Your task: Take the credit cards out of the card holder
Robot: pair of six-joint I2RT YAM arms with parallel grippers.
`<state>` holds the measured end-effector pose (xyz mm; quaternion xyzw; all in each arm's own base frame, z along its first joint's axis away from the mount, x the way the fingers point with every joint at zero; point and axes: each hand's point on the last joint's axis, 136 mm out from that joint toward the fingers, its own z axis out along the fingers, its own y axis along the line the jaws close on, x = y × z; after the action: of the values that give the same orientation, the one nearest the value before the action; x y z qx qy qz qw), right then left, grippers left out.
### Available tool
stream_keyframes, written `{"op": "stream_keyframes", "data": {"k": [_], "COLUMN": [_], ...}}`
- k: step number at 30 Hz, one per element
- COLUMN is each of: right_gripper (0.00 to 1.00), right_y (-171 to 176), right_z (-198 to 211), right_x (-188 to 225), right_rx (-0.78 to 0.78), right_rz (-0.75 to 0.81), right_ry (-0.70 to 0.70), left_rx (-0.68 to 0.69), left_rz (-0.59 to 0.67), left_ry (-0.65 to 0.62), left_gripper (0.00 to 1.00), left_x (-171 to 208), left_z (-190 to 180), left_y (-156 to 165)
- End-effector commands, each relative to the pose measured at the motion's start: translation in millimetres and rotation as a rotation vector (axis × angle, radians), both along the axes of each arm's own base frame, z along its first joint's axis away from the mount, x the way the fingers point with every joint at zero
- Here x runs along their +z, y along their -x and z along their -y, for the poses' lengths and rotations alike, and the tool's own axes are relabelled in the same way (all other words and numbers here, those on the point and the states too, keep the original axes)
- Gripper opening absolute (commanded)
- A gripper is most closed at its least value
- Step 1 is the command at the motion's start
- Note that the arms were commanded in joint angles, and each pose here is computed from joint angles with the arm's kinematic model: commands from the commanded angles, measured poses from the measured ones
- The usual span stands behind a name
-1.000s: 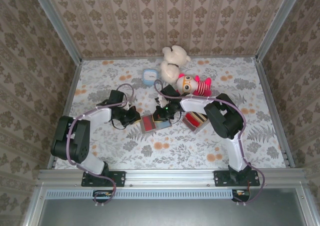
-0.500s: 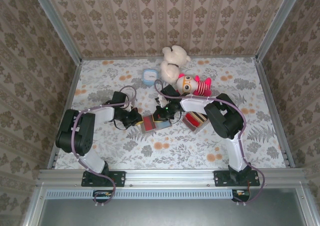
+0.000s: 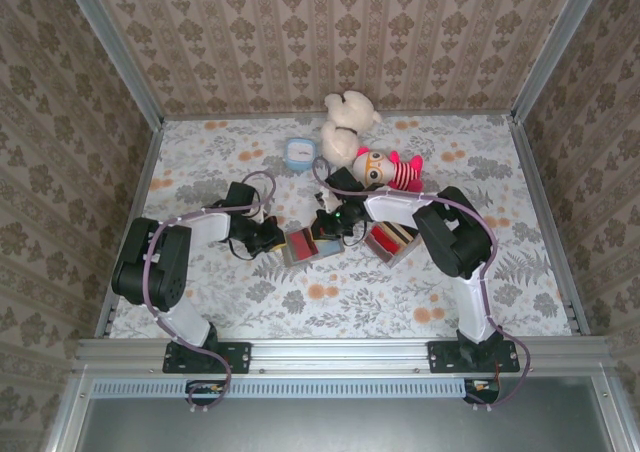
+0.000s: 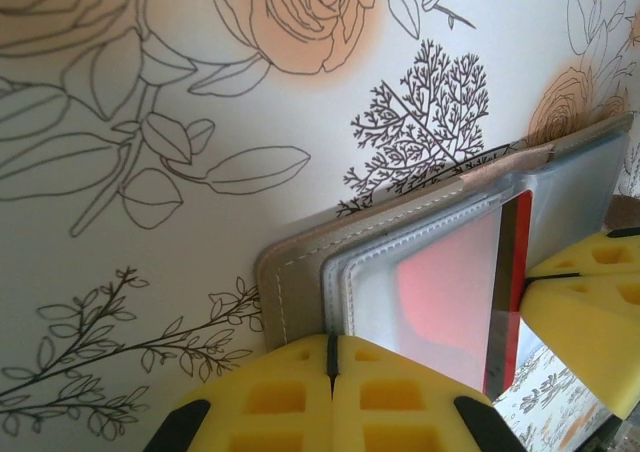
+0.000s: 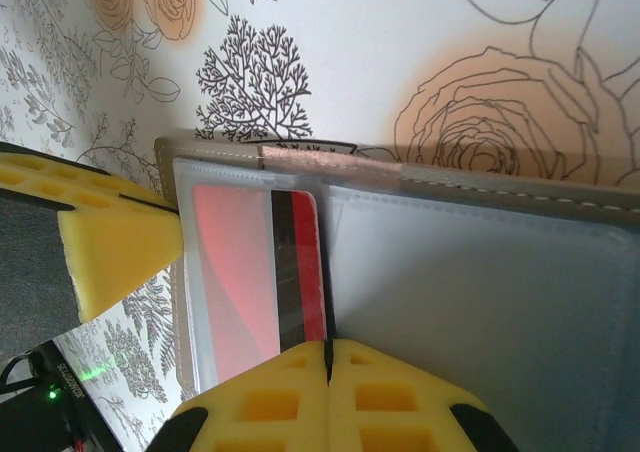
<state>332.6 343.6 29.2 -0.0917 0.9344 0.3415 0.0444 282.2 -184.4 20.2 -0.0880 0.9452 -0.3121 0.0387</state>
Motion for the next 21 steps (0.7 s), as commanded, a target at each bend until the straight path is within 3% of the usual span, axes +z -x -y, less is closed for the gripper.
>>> {"op": "stream_keyframes", "data": {"k": [1,6,8,11,13,16,21], "right_gripper": [0.00,0.03,0.20,0.31,0.32,0.25,0.25], "right_y": [0,3,8,12,14,15,15], "right_z": [10,5,-3,-10,-12,-14,-17], "right_x": [8,5,3,3,3,2,-2], "right_rx": [-0.013,-0.003,0.022,0.050,0.065,0.082,0.094], "right_rz": [0.024,-0.010,-0.044,-0.054,-0.057,-0.054,-0.067], "right_ry": [0.028,0.001,-0.034,-0.055,-0.056,-0.054,-0.058], "left_rx": [0.000,-0.004,-0.004,-0.005,-0.005,-0.003,-0.002], "left_rz": [-0.114,-0.110,-0.105,-0.106,-0.107,-0.108,-0.108], "left_ry": [-0.141,-0.137,-0.135,-0.143,-0.143,-0.140,-0.136], "left_gripper": [0.00,0.00,0.00,0.00,0.00,0.00,0.00], "left_x": [-33,-31,-30,-30,-31,-31,-29], "left_z": [-23,-22,-22,-23,-23,-22,-22], "left_y": [26,24,23,24,24,23,22]}}
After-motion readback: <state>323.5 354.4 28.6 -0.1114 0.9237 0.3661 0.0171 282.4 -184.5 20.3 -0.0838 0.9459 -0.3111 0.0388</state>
